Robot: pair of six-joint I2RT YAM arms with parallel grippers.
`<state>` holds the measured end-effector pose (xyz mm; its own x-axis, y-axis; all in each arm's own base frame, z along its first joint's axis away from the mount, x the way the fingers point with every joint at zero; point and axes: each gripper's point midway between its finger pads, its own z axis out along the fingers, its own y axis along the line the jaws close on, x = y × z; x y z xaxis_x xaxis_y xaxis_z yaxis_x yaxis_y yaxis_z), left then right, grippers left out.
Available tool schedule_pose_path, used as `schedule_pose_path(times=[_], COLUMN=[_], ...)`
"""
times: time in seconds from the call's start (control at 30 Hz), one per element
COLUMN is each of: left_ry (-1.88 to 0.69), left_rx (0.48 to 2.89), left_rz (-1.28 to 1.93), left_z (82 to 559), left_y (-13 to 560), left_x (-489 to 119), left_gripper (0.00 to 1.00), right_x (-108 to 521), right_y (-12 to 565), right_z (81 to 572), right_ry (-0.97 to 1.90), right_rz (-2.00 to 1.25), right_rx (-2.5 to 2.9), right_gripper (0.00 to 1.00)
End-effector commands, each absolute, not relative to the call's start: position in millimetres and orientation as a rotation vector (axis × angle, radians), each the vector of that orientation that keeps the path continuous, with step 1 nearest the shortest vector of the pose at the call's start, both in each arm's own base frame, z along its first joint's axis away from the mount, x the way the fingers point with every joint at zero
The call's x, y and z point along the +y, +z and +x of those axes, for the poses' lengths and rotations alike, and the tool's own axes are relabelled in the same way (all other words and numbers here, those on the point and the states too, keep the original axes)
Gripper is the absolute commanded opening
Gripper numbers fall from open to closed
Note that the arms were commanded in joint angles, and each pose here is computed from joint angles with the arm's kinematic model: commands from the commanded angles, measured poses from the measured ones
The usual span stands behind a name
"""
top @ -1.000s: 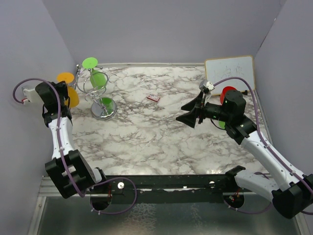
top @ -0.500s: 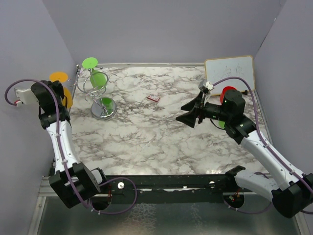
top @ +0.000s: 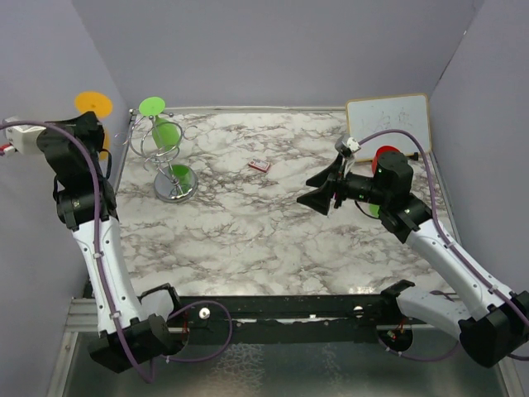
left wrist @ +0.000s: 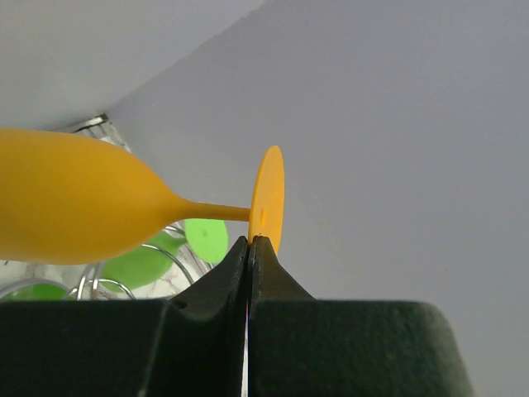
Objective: Take the wine glass off the wine glass rack
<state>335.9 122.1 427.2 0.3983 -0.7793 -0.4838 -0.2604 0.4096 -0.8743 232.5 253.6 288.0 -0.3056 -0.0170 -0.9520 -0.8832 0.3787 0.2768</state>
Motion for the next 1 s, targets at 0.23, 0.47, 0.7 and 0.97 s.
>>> schedule_pose_path(times=[0.23,0.47,0.7,0.97], left_ry=[-0.687,-0.946,-1.001,-0.809], left_rx=[1.293,1.387,1.39,1.342], left_rz=[-0.541,-0.135,0.186,0.499], left_z=[319,301,261,228], left_y=[502,500,478,411], left_x=[-7,-90,-148,-176], left_gripper=[0.0,0.0,0.0,0.0], right_x=[252,247,244,259], right_y=[298,312,331,363], right_z=[243,248,261,274], right_ry=[1.037,1.01,0.978,1.119], right_rz=[-0.763,-0.707,-0.628,-0.462], right_rx=[1.675,1.698,1.732,1.766], right_gripper=[0.67,0.67,0.67,0.68])
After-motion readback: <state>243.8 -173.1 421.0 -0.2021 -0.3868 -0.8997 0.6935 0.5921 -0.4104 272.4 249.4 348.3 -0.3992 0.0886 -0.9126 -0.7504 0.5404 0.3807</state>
